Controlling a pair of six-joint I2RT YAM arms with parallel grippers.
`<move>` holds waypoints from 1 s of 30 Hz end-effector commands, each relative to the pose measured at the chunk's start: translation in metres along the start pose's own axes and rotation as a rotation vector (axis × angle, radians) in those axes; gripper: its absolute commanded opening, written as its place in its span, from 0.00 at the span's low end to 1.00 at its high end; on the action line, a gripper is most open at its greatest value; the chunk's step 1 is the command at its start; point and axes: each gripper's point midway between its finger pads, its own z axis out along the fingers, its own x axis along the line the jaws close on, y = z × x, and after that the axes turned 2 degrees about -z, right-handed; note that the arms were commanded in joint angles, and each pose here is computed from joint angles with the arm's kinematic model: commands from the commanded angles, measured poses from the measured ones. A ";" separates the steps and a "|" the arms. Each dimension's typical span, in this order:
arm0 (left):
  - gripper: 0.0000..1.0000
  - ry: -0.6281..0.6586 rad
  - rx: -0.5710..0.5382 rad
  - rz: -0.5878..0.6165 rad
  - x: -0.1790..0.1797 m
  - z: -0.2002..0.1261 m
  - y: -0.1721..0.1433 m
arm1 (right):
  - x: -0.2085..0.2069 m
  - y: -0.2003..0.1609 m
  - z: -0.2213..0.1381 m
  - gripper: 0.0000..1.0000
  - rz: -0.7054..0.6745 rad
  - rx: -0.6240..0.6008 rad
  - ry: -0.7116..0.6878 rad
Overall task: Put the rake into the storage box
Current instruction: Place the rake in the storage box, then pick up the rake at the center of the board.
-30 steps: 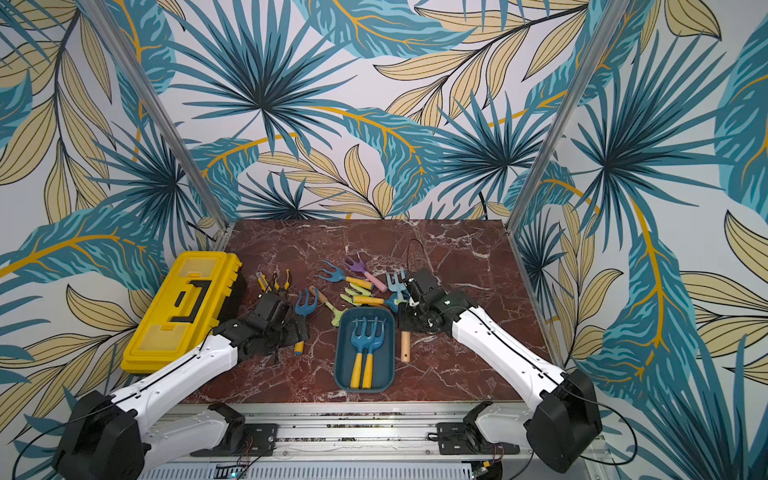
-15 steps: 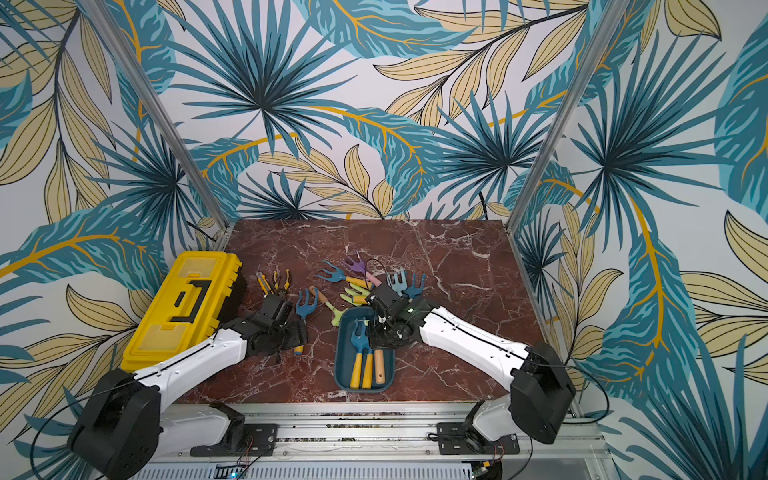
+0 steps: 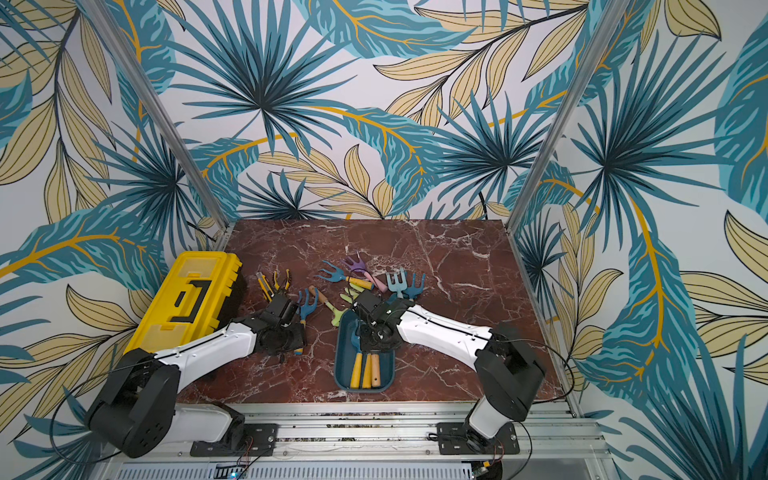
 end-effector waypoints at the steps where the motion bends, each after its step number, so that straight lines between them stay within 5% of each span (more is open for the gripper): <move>1: 0.59 -0.012 -0.011 0.008 -0.007 0.003 0.010 | -0.007 0.002 0.002 0.40 0.007 -0.020 -0.033; 10: 0.45 0.007 0.012 0.025 -0.014 0.013 0.016 | -0.004 0.019 -0.039 0.55 -0.017 -0.145 0.014; 16: 0.22 0.028 0.033 0.034 -0.017 0.017 0.019 | -0.014 0.032 -0.065 0.72 -0.018 -0.227 0.034; 24: 0.04 0.091 -0.026 0.083 -0.023 -0.016 0.025 | -0.053 0.050 -0.085 0.99 0.056 -0.292 0.026; 30: 0.02 0.075 -0.064 0.130 -0.041 -0.055 0.017 | -0.085 0.060 -0.099 0.99 0.113 -0.345 0.008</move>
